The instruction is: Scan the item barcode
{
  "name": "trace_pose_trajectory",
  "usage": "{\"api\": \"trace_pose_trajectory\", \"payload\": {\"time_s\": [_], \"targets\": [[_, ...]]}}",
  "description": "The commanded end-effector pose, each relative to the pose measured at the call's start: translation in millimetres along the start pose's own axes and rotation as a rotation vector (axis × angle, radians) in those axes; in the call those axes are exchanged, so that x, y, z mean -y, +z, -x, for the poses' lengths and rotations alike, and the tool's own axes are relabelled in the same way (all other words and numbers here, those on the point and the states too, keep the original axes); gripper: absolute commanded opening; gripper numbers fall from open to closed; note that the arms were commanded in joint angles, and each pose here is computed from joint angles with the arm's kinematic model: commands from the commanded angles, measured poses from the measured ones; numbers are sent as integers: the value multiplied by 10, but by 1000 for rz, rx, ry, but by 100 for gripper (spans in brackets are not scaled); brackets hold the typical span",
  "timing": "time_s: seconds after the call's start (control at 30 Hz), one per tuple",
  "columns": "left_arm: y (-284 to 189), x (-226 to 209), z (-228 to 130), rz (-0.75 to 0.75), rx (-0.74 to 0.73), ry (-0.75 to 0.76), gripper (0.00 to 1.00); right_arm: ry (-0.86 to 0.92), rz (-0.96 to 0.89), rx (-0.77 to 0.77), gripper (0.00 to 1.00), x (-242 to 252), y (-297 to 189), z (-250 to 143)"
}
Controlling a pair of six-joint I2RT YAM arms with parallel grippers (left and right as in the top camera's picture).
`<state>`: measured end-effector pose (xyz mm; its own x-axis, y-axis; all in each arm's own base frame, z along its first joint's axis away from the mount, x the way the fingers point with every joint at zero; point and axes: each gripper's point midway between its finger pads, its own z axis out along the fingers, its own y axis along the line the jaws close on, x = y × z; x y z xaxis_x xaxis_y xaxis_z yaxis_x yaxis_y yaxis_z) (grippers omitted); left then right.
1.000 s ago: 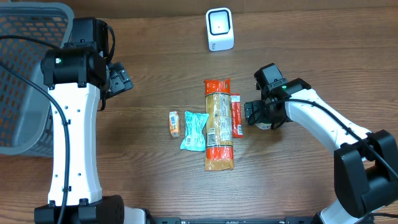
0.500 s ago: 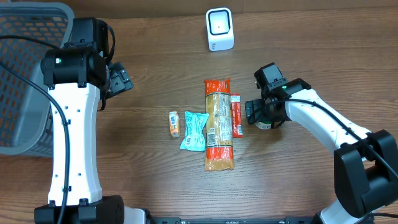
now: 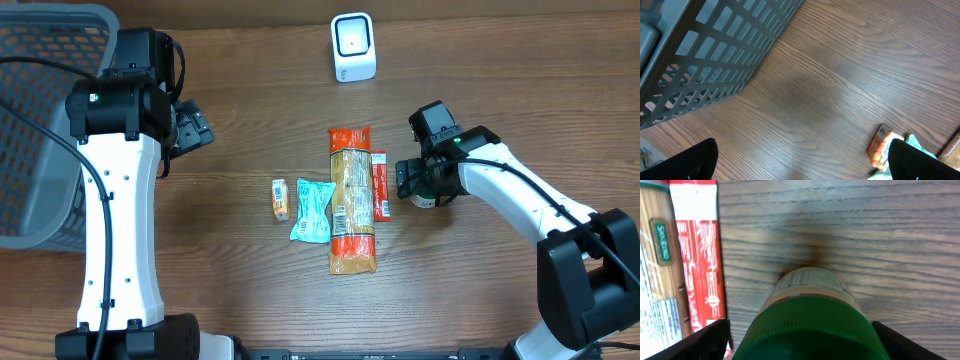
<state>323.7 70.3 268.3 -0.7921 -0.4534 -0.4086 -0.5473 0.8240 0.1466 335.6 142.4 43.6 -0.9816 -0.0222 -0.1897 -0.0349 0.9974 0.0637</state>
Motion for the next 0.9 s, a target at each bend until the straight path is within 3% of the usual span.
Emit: {"api": "trace_pose_trajectory", "payload": {"time_s": [0.0, 0.17, 0.63, 0.67, 0.8, 0.87], "targets": [[18, -17, 17, 15, 0, 18, 100, 90, -5, -1, 86, 5, 28, -12], [19, -16, 17, 15, 0, 19, 100, 87, -6, 0, 71, 6, 28, -11], [20, -18, 18, 15, 0, 18, 100, -237, -11, -25, 72, 27, 27, -66], [20, -18, 18, 15, 0, 18, 100, -262, -12, -26, 73, 29, 27, -68], [20, -18, 18, 15, 0, 18, 100, -268, -8, -21, 95, 21, 27, -57], [20, -18, 18, 15, 0, 18, 100, -219, -10, -21, 96, 24, 27, -58]]}}
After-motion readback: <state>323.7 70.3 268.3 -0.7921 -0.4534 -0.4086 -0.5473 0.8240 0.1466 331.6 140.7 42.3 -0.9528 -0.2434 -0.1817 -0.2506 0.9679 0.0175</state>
